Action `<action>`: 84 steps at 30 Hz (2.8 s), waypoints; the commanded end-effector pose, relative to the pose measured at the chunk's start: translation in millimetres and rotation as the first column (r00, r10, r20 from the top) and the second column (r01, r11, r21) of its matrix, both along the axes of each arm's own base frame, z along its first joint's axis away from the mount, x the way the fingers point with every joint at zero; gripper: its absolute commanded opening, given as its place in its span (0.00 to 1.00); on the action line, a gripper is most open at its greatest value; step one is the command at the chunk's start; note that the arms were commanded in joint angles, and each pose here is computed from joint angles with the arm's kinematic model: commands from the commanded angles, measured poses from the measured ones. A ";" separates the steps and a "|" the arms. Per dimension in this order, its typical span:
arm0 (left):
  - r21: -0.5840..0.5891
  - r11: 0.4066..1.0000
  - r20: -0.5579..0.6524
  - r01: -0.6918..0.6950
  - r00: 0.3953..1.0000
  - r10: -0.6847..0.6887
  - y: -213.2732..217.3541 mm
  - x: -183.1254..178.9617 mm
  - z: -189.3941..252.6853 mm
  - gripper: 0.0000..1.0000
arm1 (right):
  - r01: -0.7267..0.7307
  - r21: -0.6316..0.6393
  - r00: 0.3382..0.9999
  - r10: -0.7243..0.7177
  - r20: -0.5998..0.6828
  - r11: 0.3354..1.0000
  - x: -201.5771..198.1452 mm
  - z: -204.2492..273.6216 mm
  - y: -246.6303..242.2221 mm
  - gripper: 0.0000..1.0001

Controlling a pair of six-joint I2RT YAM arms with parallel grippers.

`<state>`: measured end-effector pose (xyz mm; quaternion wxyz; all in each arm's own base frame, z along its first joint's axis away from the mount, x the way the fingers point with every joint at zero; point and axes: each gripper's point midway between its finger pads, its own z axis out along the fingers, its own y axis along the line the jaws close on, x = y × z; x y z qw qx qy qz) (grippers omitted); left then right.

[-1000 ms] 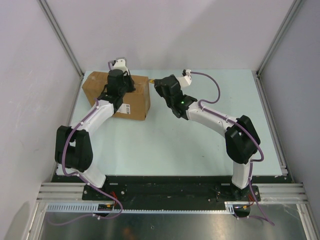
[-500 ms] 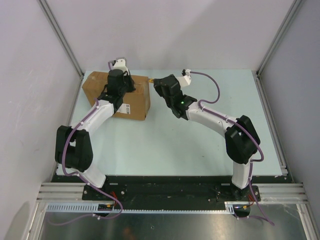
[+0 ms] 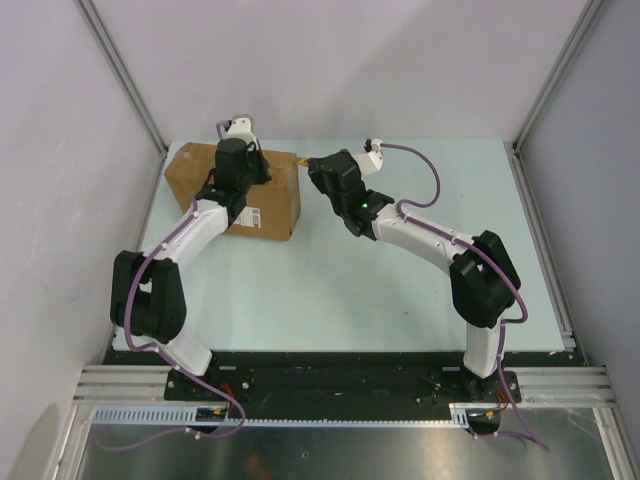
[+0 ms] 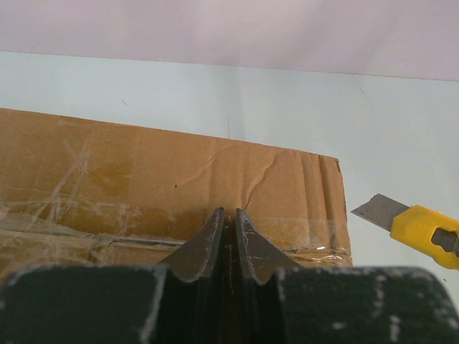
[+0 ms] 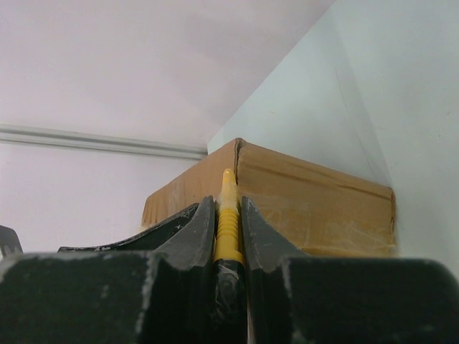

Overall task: Unpack the express box
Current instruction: Cut the express box at the center of the board.

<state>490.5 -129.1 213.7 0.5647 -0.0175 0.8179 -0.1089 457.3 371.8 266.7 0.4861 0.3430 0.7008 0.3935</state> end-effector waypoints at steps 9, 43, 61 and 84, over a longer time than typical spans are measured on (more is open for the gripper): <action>0.091 0.994 -0.465 0.064 0.885 -0.014 2.7 -71.7 -132.5 0.15 | 0.040 0.018 0.999 -0.041 0.023 0.999 0.1 14.3 -11.0 0.00; -0.117 0.941 -0.376 0.317 0.863 -0.338 -53.8 -101.6 -75.4 0.32 | -0.210 -0.009 0.977 0.210 -0.018 0.978 -1.8 -2.7 51.2 0.00; -0.072 0.967 -0.467 0.244 0.849 -0.249 -45.3 -105.0 -104.0 0.33 | -0.540 -0.183 0.829 0.557 0.051 0.821 -40.1 -22.0 57.7 0.00; -0.174 0.980 -0.761 -0.095 0.645 -0.072 -18.0 -117.9 -195.0 0.18 | -0.708 -0.174 0.699 0.715 -0.029 0.685 -79.5 -32.3 56.4 0.00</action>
